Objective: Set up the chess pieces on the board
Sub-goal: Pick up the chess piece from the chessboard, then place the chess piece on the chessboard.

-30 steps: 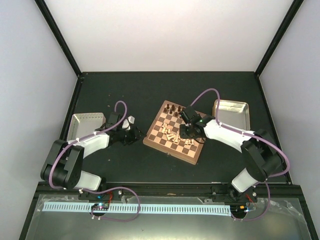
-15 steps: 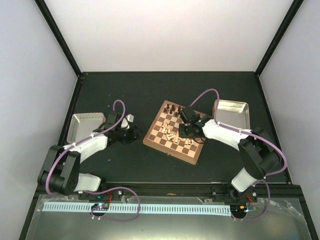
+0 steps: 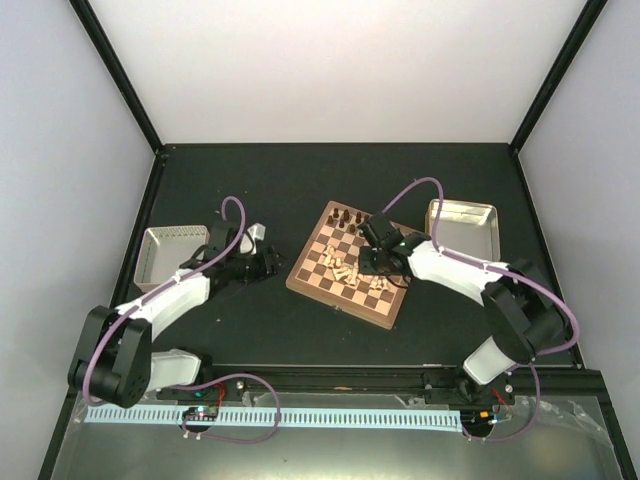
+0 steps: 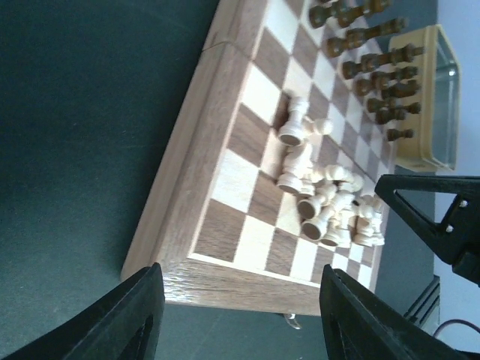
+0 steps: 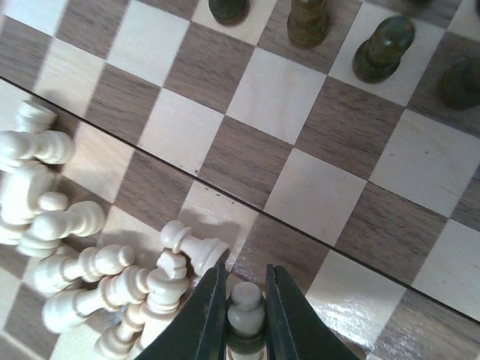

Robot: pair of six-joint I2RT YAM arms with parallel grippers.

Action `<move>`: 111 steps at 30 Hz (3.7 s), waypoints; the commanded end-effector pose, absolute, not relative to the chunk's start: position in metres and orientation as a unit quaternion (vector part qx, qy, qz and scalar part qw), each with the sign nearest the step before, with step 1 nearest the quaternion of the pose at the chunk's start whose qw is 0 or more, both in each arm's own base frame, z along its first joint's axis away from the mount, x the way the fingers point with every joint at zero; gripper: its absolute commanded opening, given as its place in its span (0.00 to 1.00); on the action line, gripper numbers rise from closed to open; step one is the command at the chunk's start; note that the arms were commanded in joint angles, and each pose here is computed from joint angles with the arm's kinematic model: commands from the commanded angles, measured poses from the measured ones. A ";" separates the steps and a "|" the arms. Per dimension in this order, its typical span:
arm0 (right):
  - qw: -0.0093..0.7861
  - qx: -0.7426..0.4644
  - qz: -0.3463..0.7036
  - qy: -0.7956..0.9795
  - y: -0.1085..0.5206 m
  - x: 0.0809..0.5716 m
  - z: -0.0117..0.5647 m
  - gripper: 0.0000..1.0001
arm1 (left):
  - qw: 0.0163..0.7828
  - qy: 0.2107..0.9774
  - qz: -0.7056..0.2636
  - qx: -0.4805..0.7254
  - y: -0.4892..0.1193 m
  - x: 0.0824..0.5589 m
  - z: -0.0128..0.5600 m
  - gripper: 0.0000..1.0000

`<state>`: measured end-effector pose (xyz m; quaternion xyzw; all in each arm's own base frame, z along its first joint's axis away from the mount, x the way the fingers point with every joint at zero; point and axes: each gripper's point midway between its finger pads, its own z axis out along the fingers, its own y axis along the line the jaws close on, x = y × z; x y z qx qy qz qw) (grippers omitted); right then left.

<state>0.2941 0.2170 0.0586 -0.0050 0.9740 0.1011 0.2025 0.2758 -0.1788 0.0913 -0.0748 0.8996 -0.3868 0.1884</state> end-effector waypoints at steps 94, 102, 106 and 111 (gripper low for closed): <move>0.324 -0.177 0.343 0.864 0.268 0.243 0.266 0.01 | 0.601 0.717 -0.291 0.200 -0.195 0.254 0.337 0.86; 0.332 -0.170 0.234 0.898 0.259 0.273 0.218 0.01 | 0.659 0.708 -0.241 0.081 -0.123 0.225 0.382 0.99; 0.328 -0.182 0.194 0.906 0.265 0.281 0.200 0.01 | 0.667 0.695 -0.246 0.108 -0.126 0.216 0.387 0.99; 0.319 -0.198 0.168 0.911 0.284 0.281 0.178 0.01 | 0.657 0.705 -0.230 0.135 -0.132 0.220 0.381 0.99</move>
